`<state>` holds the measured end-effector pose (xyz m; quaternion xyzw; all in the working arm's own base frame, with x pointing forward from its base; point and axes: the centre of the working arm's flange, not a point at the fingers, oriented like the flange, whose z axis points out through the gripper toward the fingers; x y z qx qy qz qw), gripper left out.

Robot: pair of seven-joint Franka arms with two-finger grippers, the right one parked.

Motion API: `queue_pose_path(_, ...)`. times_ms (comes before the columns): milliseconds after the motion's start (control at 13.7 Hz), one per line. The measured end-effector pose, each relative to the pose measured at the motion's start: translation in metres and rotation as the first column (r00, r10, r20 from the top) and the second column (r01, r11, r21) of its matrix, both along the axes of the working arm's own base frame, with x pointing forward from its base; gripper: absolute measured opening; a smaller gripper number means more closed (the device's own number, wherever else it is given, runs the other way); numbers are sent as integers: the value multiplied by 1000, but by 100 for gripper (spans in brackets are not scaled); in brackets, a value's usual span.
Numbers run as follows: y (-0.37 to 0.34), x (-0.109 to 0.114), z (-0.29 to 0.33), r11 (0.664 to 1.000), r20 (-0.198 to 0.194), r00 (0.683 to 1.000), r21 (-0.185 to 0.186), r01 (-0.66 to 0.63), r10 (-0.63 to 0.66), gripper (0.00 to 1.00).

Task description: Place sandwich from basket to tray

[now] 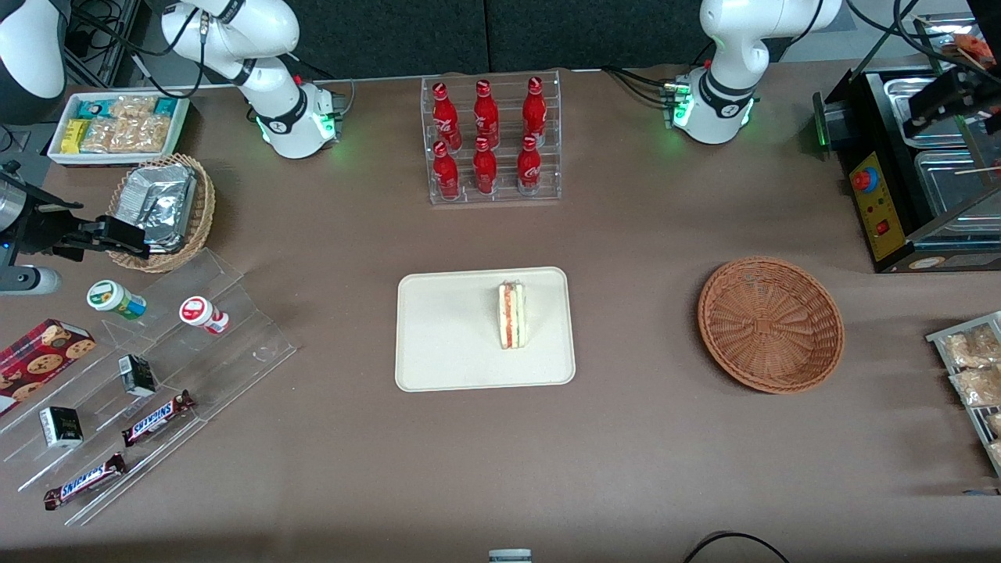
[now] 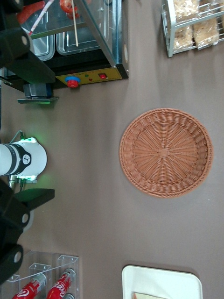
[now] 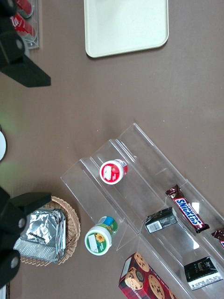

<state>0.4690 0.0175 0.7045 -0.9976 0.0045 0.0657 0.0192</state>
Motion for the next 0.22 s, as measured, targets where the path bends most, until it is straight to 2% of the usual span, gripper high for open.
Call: queue_pose_path(219, 1, 5, -9, 1000, 2, 1000, 0, 0, 0, 100)
